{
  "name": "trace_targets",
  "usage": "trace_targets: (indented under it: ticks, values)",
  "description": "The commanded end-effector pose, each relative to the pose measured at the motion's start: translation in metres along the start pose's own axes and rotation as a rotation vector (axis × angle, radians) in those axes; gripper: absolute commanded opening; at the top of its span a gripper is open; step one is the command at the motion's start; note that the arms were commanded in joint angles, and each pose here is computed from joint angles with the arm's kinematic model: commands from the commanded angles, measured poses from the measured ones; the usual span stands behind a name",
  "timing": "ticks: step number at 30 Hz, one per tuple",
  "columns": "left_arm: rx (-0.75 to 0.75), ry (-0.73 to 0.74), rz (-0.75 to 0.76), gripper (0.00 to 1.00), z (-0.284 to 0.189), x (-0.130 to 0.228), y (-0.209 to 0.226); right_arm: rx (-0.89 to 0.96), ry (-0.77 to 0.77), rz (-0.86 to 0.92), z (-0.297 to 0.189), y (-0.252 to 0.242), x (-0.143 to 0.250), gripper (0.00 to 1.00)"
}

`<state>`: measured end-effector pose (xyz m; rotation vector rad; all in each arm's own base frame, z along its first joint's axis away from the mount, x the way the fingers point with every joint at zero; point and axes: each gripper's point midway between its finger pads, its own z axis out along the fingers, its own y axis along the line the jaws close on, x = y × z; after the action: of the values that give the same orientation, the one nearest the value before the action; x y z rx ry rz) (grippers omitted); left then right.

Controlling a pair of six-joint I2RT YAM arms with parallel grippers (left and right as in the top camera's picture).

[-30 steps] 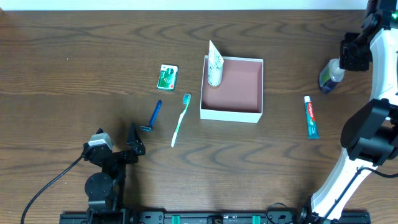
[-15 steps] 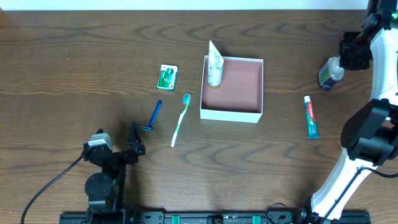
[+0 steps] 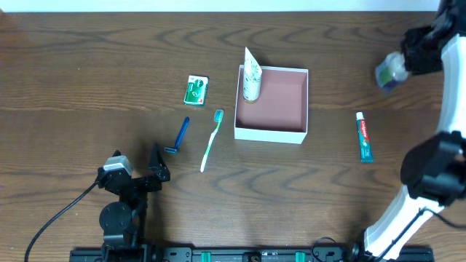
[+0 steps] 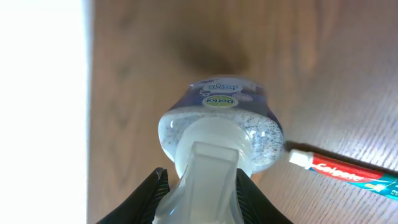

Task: Pack container
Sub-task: 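Lift the soap bottle and carry it over the box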

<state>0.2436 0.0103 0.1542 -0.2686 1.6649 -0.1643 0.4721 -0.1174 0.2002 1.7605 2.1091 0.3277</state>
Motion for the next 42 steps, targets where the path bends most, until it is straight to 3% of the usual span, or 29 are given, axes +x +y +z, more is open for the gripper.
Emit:
trace_targets:
  ticks: [1, 8, 13, 28, 42]
  values:
    - [-0.012, 0.04, 0.007, 0.98, 0.002, 0.016, 0.005, -0.228, -0.044, -0.202, -0.095, 0.036, 0.025, 0.16]
    - [-0.012, 0.04, 0.007, 0.98, 0.002, 0.016, 0.005, -0.401, -0.041, -0.406, -0.172, 0.053, 0.095, 0.19]
    - [-0.012, 0.04, 0.007, 0.98, 0.002, 0.016, 0.005, -0.426, -0.018, -0.517, -0.185, 0.056, 0.142, 0.21]
    - [-0.012, 0.039, 0.007, 0.98, 0.002, 0.016, 0.005, -0.335, 0.08, -0.647, -0.138, 0.061, 0.236, 0.22]
    - [-0.012, 0.04, 0.007, 0.98, 0.002, 0.016, 0.005, -0.197, 0.153, -0.609, -0.077, 0.055, 0.269, 0.22]
